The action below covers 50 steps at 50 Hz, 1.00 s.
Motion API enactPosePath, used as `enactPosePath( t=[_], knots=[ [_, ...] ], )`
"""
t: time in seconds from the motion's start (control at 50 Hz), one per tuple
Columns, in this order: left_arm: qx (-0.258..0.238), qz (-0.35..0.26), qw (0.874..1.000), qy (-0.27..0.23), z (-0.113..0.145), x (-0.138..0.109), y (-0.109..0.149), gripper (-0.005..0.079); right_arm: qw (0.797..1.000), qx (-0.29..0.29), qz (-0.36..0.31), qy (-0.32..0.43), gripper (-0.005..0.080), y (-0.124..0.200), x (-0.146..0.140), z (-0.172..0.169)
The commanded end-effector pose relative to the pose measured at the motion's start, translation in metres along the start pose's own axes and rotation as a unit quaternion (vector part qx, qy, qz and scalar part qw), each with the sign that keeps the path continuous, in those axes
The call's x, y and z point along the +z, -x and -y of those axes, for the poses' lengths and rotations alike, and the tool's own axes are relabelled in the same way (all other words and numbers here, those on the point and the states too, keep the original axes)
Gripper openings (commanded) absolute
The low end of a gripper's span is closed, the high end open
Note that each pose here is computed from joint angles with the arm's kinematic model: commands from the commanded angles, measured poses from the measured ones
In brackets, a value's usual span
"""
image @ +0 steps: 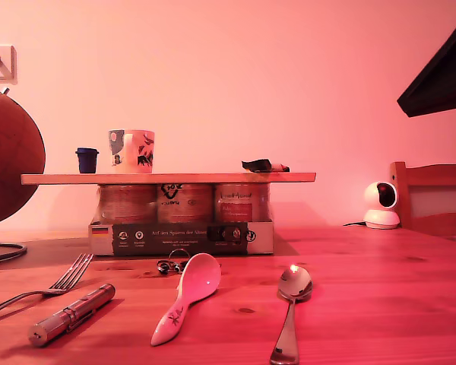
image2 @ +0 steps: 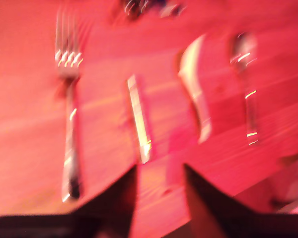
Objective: Pick up the metallic fork and place it on the shelf behind you
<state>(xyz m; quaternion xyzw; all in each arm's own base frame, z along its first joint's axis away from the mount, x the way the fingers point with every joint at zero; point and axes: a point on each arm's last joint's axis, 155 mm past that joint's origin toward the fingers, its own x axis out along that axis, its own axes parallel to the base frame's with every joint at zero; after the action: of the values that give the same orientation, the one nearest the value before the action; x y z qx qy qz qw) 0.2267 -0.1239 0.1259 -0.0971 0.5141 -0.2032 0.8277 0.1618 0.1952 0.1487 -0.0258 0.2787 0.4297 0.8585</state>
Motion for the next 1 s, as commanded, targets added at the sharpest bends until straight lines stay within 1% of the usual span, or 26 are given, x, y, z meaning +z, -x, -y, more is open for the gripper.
enactPosePath(
  t=[0.0, 0.14, 0.32, 0.36, 0.4, 0.46, 0.5, 0.62, 0.74, 0.82, 0.98],
  knots=[
    [0.014, -0.028, 0.999, 0.010, -0.006, -0.002, -0.009, 0.0624, 1.000, 0.003, 0.010, 0.004, -0.0012, 0.002, 0.009, -0.003],
    [0.042, -0.078, 0.996, 0.026, -0.020, -0.005, -0.030, 0.0624, 1.000, 0.003, 0.010, 0.004, -0.0012, 0.002, 0.009, -0.002],
    [0.083, -0.122, 0.988, 0.045, -0.040, -0.007, -0.052, 0.0623, 1.000, 0.003, 0.010, 0.004, -0.0012, 0.002, 0.009, -0.002],
    [0.085, -0.127, 0.987, 0.046, -0.041, -0.007, -0.056, 0.0614, 1.000, 0.003, 0.010, 0.004, -0.0012, 0.002, 0.009, -0.002],
    [0.087, -0.129, 0.987, 0.046, -0.043, -0.005, -0.060, 0.0579, 1.000, 0.003, 0.010, 0.004, -0.0012, 0.002, 0.008, -0.002],
    [0.086, -0.130, 0.987, 0.033, -0.044, -0.002, -0.065, 0.0510, 1.000, 0.003, 0.010, 0.005, -0.0012, 0.002, 0.008, -0.002],
    [0.085, -0.128, 0.988, 0.030, -0.045, 0.001, -0.068, 0.0488, 1.000, 0.003, 0.010, 0.006, -0.0012, 0.002, 0.009, -0.002],
    [0.081, -0.118, 0.990, 0.010, -0.045, 0.011, -0.075, 0.0485, 1.000, 0.003, 0.010, 0.006, -0.0012, 0.002, 0.009, -0.002],
    [0.083, -0.116, 0.990, -0.010, -0.047, 0.015, -0.081, 0.0485, 1.000, 0.003, 0.010, 0.006, -0.0012, 0.002, 0.009, -0.002],
    [0.095, -0.118, 0.988, -0.026, -0.054, 0.017, -0.085, 0.0484, 1.000, 0.002, 0.010, 0.006, -0.0012, 0.002, 0.009, -0.002],
    [0.130, -0.120, 0.983, -0.041, -0.071, 0.019, -0.095, 0.0485, 1.000, 0.000, 0.010, 0.006, -0.0012, 0.002, 0.009, -0.001]
  ],
)
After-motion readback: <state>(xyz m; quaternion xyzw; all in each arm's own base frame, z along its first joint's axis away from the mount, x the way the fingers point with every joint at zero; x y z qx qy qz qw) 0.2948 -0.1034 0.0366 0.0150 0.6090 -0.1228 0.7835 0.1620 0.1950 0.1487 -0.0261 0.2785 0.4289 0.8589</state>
